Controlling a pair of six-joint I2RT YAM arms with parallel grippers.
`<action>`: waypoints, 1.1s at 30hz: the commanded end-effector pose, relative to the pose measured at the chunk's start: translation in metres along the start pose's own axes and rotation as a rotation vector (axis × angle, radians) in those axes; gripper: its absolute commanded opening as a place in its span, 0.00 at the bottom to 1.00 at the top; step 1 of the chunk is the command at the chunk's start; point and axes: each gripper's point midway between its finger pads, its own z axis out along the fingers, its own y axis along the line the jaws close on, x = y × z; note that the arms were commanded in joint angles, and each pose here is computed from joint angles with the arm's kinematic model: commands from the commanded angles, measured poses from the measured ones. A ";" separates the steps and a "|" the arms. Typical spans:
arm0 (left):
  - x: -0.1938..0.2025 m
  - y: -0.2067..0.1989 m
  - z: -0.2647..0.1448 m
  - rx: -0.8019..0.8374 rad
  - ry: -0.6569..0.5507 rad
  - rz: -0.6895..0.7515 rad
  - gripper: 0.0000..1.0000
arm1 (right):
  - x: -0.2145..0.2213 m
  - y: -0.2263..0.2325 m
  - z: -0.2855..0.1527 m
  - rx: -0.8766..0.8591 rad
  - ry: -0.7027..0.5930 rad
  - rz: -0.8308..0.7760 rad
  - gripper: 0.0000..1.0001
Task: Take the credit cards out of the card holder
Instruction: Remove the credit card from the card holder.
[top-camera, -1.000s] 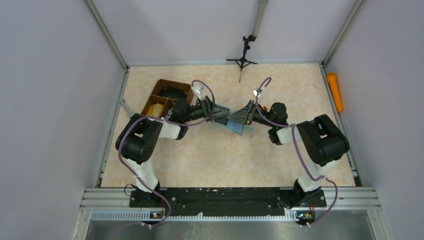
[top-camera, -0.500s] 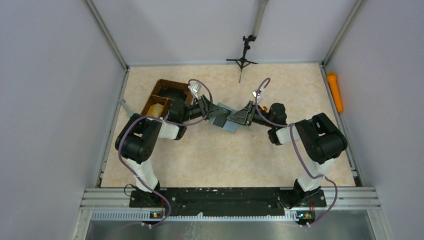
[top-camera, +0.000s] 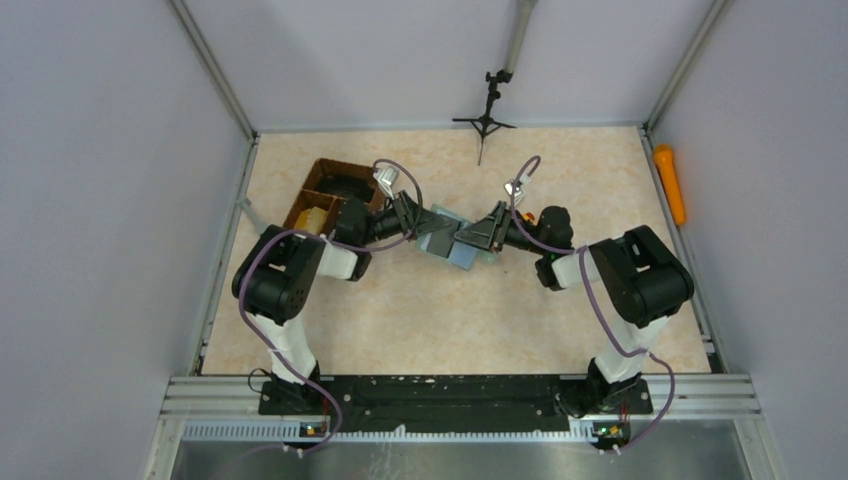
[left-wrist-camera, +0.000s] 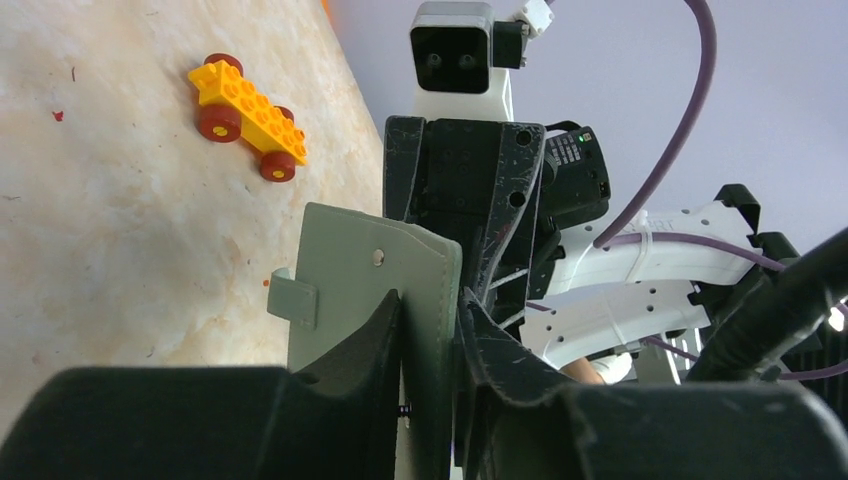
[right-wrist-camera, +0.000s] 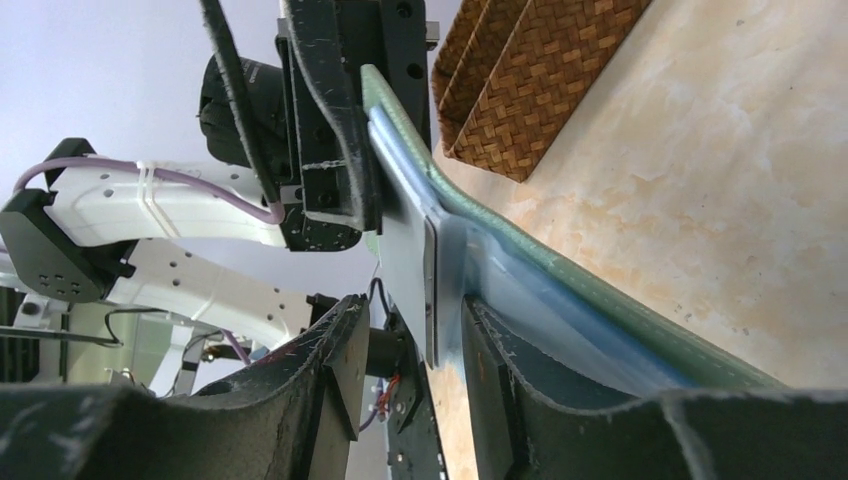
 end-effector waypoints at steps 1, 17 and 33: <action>-0.001 -0.019 0.000 0.090 0.005 0.026 0.20 | -0.007 0.005 0.008 0.006 -0.008 -0.099 0.42; -0.002 -0.016 0.001 0.076 0.005 0.003 0.18 | 0.004 0.008 0.021 0.022 0.042 -0.156 0.08; -0.013 -0.013 -0.011 0.055 -0.029 0.016 0.26 | -0.010 -0.006 0.008 0.060 -0.011 -0.106 0.00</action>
